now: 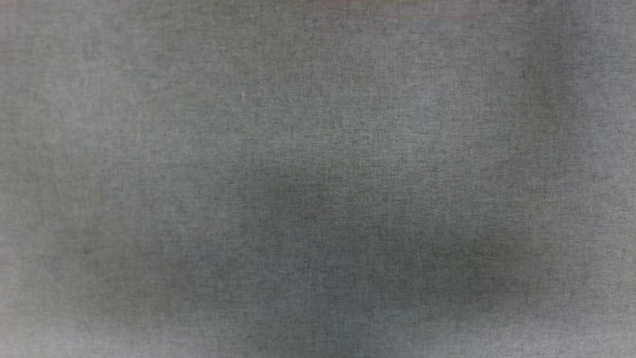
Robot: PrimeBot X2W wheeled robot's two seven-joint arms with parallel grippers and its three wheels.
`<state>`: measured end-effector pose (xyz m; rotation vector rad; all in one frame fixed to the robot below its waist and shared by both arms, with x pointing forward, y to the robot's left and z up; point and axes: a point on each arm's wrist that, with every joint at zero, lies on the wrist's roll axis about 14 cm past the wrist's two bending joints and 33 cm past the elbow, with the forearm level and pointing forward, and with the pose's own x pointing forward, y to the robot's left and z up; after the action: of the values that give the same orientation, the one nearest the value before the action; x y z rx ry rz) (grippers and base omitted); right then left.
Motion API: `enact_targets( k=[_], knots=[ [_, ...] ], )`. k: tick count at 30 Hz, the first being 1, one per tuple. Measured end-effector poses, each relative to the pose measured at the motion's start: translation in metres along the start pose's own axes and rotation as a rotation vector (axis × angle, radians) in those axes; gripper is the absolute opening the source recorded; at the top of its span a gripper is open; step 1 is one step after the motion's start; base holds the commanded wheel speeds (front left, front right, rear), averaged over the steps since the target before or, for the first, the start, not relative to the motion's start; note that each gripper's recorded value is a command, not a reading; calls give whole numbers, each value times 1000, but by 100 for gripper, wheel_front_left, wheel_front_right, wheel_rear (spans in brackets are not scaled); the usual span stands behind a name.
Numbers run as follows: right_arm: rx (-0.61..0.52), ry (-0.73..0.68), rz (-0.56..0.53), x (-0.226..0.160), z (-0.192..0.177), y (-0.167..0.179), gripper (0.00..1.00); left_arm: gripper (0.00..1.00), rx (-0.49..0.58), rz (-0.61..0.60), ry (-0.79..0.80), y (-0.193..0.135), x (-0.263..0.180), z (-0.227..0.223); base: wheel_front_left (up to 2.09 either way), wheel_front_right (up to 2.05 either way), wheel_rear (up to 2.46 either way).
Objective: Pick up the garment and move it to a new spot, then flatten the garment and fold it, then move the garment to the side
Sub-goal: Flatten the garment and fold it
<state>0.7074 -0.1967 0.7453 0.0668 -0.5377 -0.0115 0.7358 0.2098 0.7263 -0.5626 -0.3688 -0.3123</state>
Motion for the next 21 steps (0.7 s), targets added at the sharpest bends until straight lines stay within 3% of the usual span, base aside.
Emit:
enact_targets(
  k=[3, 8, 14, 21],
  knots=[
    [-3, -54, 3, 12, 23, 6, 0, 0, -6, -46, -41, -21, 7, 18, 0, 0, 0],
    [-14, -23, 30, 13, 18, 16, 0, 0, -14, -45, 9, -20, -4, 8, 0, 0, 0],
    [-3, 195, 81, -28, -60, 27, 0, 0, -62, 10, 175, 11, -54, -53, 0, 0, 0],
    [37, 474, 145, -123, -136, 30, 0, 0, -200, 88, 369, 33, -153, -123, 0, 0, 0]
  ],
)
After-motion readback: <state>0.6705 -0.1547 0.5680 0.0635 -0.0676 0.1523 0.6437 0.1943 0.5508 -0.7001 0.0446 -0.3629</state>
